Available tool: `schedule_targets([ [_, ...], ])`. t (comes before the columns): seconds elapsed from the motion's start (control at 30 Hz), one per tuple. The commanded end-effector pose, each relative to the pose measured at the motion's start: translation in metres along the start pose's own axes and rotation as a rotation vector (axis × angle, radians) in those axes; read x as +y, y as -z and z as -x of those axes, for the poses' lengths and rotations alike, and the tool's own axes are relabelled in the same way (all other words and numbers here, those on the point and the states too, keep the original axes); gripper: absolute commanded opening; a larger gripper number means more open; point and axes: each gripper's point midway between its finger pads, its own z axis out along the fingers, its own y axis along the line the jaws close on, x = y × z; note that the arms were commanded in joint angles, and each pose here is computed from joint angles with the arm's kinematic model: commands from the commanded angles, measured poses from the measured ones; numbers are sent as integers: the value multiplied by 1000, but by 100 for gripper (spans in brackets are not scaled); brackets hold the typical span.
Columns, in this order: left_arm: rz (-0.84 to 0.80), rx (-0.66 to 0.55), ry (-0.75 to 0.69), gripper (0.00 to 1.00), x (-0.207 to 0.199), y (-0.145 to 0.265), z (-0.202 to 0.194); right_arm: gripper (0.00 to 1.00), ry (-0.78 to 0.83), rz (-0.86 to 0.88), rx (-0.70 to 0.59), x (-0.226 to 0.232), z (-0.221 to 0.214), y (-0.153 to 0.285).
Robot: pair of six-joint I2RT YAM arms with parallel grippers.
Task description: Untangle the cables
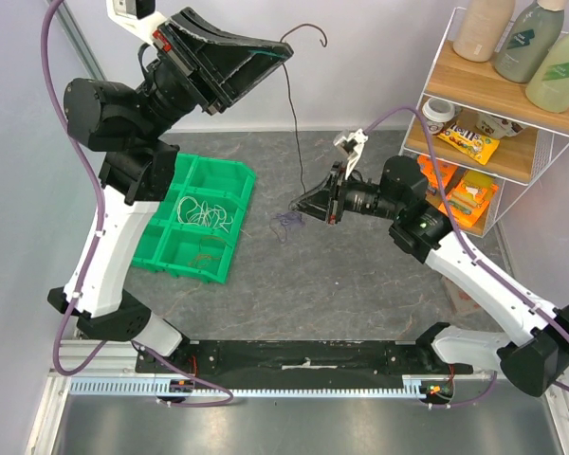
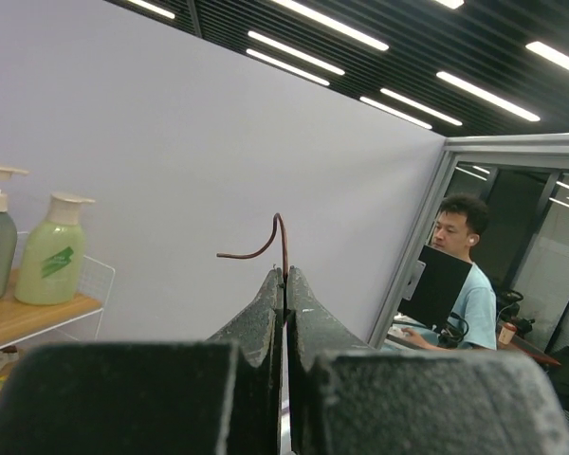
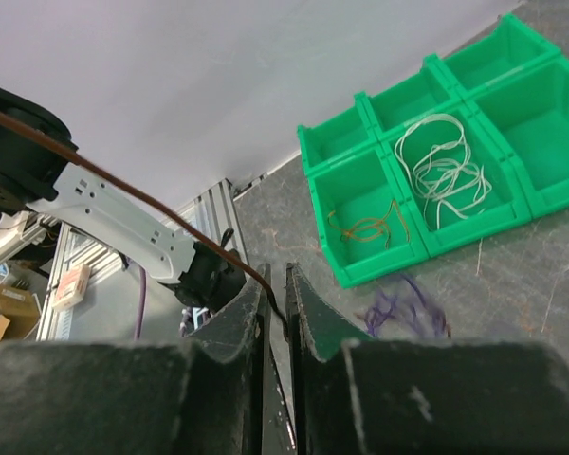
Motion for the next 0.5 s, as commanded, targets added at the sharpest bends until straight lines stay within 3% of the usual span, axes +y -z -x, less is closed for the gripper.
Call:
schedule_targets([
  [0.0, -73, -72, 5, 2, -27, -5, 23, 17, -8, -10, 26, -8, -21, -6],
  [0.27, -84, -84, 4, 2, -33, -4, 27, 13, -101, -80, 94, -42, -74, -25],
  [0.47, -80, -97, -21, 2, -38, -2, 31, 15, -153, -116, 170, -62, -114, -32],
])
